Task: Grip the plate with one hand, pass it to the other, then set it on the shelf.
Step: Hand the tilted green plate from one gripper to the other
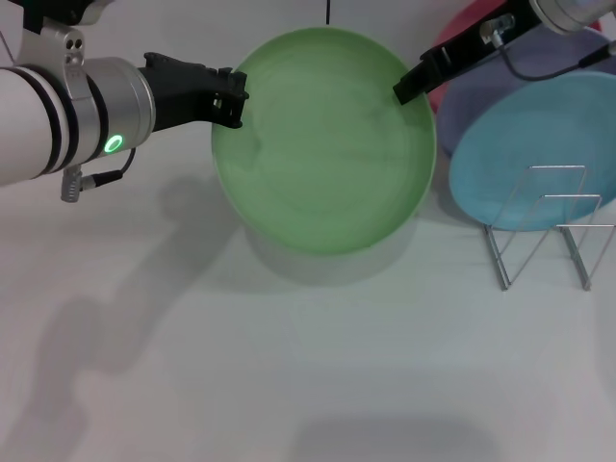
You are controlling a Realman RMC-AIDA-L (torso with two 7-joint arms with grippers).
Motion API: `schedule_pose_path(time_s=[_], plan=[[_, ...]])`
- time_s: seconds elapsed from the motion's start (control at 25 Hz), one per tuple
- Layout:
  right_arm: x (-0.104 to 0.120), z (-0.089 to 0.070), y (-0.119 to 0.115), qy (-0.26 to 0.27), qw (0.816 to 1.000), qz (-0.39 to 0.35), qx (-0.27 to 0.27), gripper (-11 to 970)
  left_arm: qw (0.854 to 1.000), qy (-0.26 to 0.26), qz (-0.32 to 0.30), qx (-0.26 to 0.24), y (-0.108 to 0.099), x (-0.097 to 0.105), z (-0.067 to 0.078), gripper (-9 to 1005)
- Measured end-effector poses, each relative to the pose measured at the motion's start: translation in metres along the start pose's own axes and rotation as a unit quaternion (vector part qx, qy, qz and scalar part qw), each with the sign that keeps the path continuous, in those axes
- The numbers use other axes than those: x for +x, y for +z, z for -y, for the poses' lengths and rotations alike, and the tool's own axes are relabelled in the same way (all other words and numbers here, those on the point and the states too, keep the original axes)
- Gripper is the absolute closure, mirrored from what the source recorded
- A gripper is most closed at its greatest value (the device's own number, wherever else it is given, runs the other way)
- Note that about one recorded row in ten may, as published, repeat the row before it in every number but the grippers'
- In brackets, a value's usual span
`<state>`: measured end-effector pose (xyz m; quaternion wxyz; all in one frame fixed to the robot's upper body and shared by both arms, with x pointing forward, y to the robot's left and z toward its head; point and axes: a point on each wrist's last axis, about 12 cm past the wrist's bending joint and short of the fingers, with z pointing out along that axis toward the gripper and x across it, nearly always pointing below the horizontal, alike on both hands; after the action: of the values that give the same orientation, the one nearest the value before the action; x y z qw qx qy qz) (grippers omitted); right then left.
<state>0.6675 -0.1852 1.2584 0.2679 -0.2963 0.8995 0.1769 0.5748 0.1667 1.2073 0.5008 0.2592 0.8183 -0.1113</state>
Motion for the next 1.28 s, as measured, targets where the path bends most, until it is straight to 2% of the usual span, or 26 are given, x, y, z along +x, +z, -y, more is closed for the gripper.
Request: schedule_pose_path(time_s=[0.36, 0.48, 0.64, 0.8, 0.92, 1.2, 1.28], plan=[[0.000, -0.003, 0.004, -0.010, 1.000, -0.006, 0.005, 718, 1.000, -0.001, 0.001, 0.002, 0.000, 0.000, 0.001, 956], [0.000, -0.002, 0.005, -0.014, 1.000, -0.005, 0.014, 752, 1.000, -0.004, 0.002, 0.005, 0.000, 0.000, 0.002, 956], [0.003, -0.004, 0.009, -0.056, 0.998, 0.017, 0.029, 796, 1.000, -0.008, 0.007, 0.011, 0.000, -0.002, 0.003, 956], [0.007, -0.002, 0.008, -0.068, 0.996, 0.039, 0.036, 841, 0.998, -0.019, 0.032, 0.043, -0.003, -0.007, 0.006, 956], [0.012, -0.001, 0.006, -0.069, 0.996, 0.055, 0.026, 861, 0.996, -0.023, 0.058, 0.062, -0.005, -0.010, 0.007, 956], [0.017, -0.004, -0.005, -0.072, 0.994, 0.082, 0.009, 893, 0.994, -0.022, 0.083, 0.070, -0.008, -0.018, 0.012, 946], [0.018, -0.004, -0.009, -0.073, 0.994, 0.083, 0.011, 893, 0.994, -0.018, 0.087, 0.071, -0.008, -0.019, 0.013, 891]])
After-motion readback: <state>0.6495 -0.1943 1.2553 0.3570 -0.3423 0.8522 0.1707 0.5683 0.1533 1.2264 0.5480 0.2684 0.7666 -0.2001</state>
